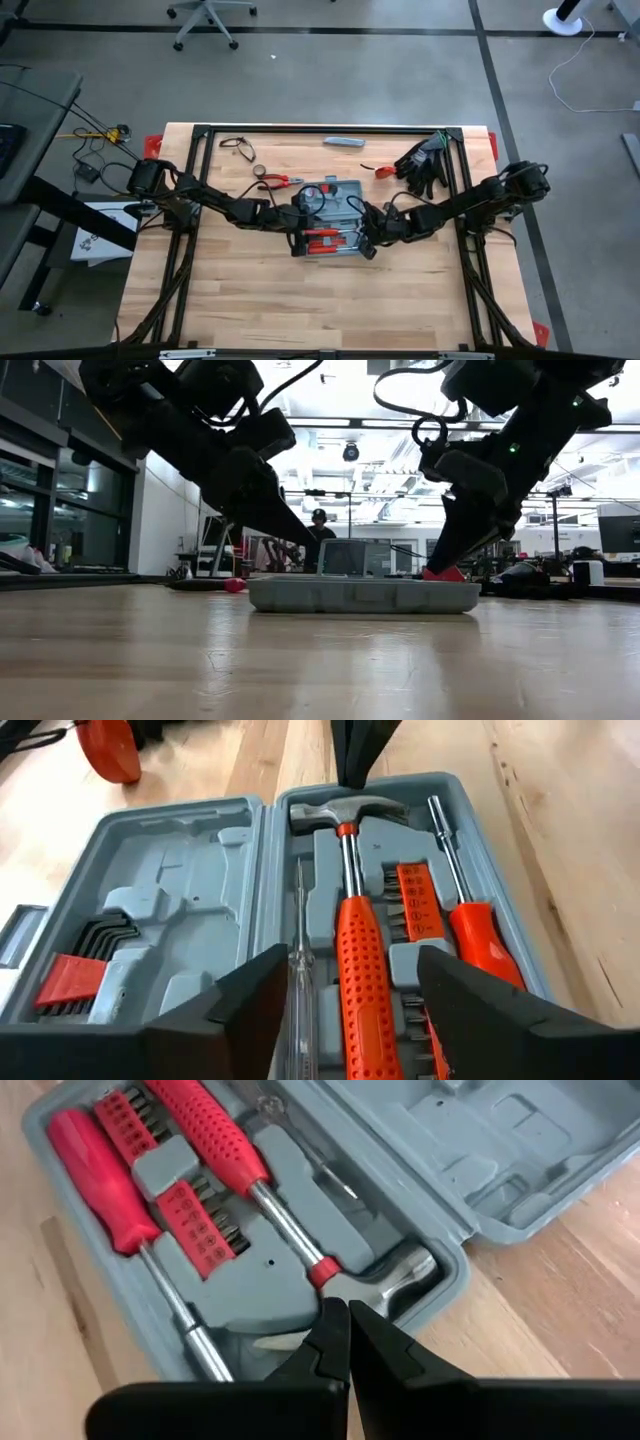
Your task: Prefit tool cases
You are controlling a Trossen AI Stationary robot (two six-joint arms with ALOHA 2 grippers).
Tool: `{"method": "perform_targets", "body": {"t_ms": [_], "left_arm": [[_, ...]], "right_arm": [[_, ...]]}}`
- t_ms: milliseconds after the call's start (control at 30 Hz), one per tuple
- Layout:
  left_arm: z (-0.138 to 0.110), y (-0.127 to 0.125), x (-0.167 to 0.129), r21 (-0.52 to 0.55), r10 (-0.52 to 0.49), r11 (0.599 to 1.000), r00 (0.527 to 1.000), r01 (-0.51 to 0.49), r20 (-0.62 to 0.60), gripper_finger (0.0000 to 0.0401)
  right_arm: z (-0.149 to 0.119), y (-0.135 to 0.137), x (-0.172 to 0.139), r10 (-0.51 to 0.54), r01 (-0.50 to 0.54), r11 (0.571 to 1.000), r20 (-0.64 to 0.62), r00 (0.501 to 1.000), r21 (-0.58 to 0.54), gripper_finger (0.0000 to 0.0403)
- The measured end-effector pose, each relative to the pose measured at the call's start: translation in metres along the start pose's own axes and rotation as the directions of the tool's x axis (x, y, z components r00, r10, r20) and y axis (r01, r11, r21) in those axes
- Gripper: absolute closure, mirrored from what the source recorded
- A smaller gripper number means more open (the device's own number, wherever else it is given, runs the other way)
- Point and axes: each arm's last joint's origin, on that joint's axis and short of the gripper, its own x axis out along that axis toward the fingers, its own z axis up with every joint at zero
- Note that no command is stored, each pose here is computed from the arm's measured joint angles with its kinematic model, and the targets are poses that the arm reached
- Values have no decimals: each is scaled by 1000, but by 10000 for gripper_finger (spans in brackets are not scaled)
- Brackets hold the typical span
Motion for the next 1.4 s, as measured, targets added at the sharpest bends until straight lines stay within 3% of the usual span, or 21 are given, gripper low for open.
{"method": "perform_targets", "body": {"t_ms": [333, 533, 667, 800, 1067, 1267, 1400], "left_arm": [[-1, -1, 0, 9, -38, 999, 999, 38, -12, 171], [-13, -3, -1, 41, -107, 993, 981, 115, -161, 171], [-13, -1, -3, 126, 8, 992, 963, 27, -270, 171], [-8, -2, -5, 245, 133, 968, 948, -61, -290, 171], [-16, -5, 0, 403, 149, 915, 928, 2, -341, 171], [-32, -10, 22, 488, 311, 863, 899, -131, -310, 172], [-40, -13, 34, 535, 353, 831, 890, -155, -290, 175]], "right_arm": [[-5, 2, 34, 11, -11, 1000, -39, 999, 1, 403], [-5, 2, 35, 20, -20, 1000, -36, 999, 0, 403], [-5, 3, 35, 33, -33, 999, -30, 999, -1, 403], [-4, 4, 36, 49, -49, 999, -26, 998, 1, 403], [-5, 4, 36, 50, -50, 999, -26, 998, 0, 403], [-5, 5, 35, 53, -53, 998, -29, 998, -17, 403], [-9, 5, 34, 41, -42, 999, -35, 999, -34, 403]]}}
